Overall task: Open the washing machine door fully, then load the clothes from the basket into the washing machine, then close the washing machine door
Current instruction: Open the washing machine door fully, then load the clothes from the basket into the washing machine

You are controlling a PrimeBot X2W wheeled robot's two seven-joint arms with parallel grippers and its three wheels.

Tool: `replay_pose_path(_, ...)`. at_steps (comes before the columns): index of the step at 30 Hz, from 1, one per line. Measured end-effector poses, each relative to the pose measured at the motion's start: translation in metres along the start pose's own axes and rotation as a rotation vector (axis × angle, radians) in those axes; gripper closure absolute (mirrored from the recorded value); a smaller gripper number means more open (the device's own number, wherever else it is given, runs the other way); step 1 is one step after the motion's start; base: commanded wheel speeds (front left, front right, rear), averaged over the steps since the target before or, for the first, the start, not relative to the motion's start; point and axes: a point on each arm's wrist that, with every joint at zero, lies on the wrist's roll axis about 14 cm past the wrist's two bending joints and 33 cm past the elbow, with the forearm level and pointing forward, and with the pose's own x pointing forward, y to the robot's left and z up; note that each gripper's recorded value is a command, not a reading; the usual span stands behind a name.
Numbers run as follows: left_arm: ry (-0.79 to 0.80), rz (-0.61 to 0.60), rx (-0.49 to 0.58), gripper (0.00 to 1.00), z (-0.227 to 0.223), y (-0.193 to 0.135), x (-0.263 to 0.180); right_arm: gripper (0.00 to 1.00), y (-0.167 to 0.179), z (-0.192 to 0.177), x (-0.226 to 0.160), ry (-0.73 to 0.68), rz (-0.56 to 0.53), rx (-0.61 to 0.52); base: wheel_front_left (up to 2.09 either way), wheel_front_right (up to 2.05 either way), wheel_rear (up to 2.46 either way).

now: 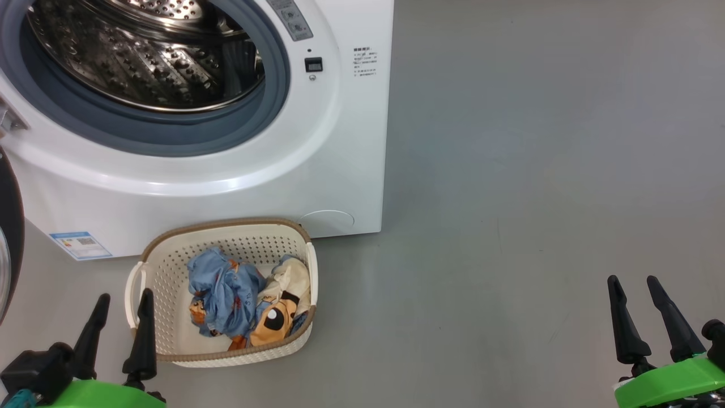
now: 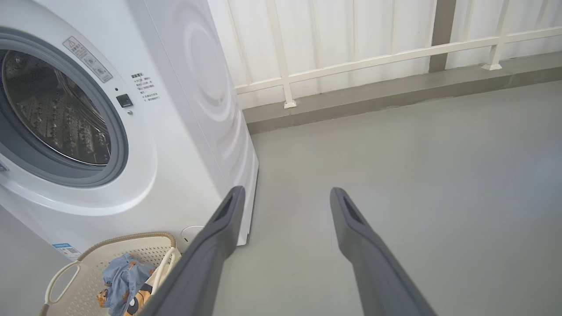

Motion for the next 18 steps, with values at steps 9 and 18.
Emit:
replay_pose_path(9, -0.001, 0.003, 0.0, 0.0, 0.0001, 0.001, -0.0004, 0.0, 0.0033, -0.0022, 0.0026, 0.003, 0.005, 0.006, 0.0, 0.0, 0.0)
replay_pose_path(18, 0.012, 0.014, -0.029, 0.0, -0.0048, 0.0032, -0.0021, 0.0, 0.0051, -0.0045, 0.0045, 0.01, 0.01, 0.006, 0.01, -0.03, 0.02)
